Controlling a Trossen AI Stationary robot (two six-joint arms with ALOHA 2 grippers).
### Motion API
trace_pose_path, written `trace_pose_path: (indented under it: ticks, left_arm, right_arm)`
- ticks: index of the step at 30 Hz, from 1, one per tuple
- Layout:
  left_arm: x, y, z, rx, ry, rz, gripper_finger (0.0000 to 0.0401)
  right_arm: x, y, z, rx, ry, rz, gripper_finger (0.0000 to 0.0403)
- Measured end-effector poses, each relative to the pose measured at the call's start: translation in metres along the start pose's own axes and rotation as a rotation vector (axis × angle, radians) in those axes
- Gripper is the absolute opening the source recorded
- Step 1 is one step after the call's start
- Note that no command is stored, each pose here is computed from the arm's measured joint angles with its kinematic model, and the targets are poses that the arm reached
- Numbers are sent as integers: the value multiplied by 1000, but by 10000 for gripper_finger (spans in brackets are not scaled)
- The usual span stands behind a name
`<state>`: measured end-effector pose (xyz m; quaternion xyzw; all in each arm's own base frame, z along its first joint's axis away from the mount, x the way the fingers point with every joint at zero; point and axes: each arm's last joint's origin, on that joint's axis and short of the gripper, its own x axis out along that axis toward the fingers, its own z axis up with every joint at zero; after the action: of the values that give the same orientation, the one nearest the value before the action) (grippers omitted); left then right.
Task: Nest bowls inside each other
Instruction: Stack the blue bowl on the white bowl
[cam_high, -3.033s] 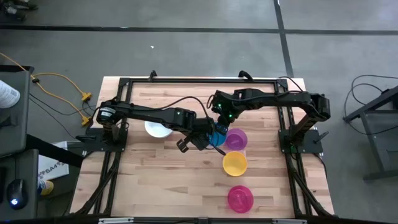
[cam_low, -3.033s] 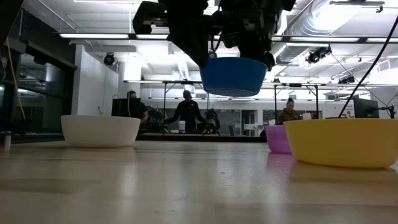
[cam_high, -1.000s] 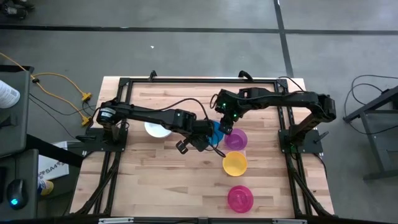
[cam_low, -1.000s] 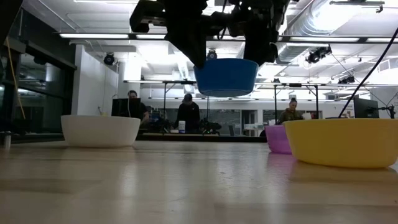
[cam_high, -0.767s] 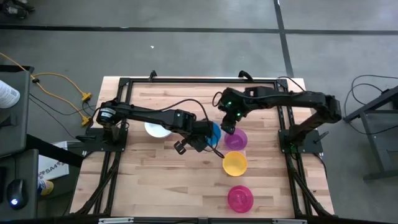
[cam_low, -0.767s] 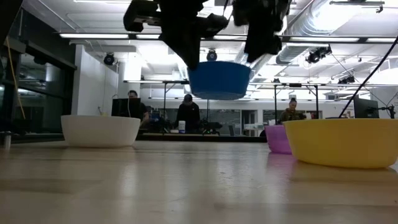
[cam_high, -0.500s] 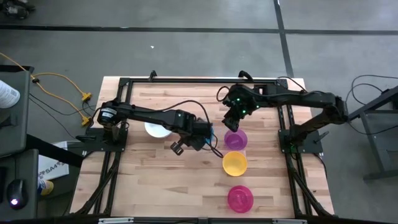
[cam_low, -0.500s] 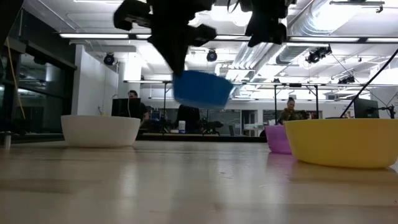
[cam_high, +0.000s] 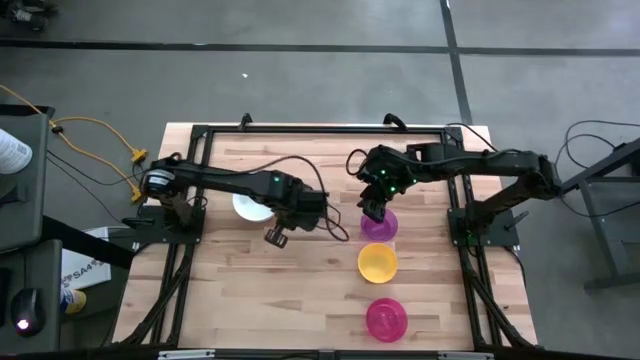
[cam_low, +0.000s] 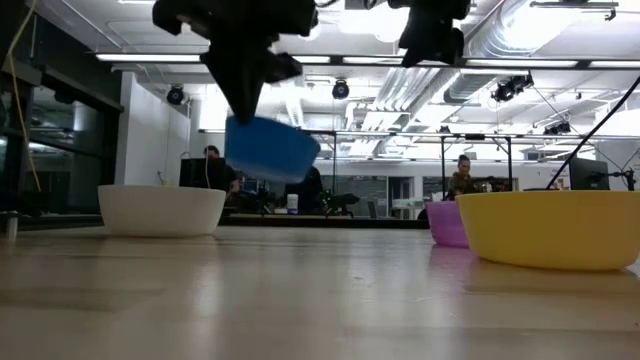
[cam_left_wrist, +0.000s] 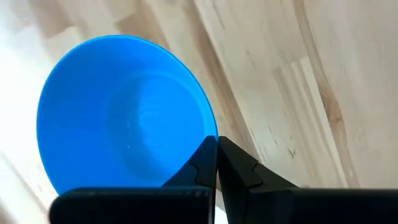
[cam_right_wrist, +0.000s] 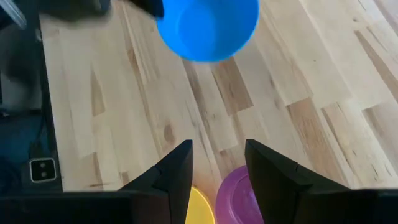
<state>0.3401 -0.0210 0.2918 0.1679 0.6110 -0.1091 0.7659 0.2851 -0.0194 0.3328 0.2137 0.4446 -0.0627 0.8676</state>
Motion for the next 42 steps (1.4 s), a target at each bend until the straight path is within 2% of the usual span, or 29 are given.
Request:
trace_pose_path:
  ticks: [6, 11, 19, 28, 42]
  left_arm:
    - [-28, -7, -22, -129, -51, 109, 0]
    - [-34, -20, -43, -206, -53, 184, 0]
    - [-11, -33, -78, -332, -24, 260, 0]
    - [19, -43, -111, -387, 10, 297, 0]
    - [52, -53, -134, -402, -38, 286, 0]
  right_arm:
    - [0, 1, -1, -25, 6, 0, 140]
    - [0, 1, 0, -28, 1, 3, 140]
    - [0, 2, 0, -21, -2, 15, 140]
    - [0, 3, 2, -16, -10, 44, 140]
    - [0, 4, 5, 12, -41, 60, 140]
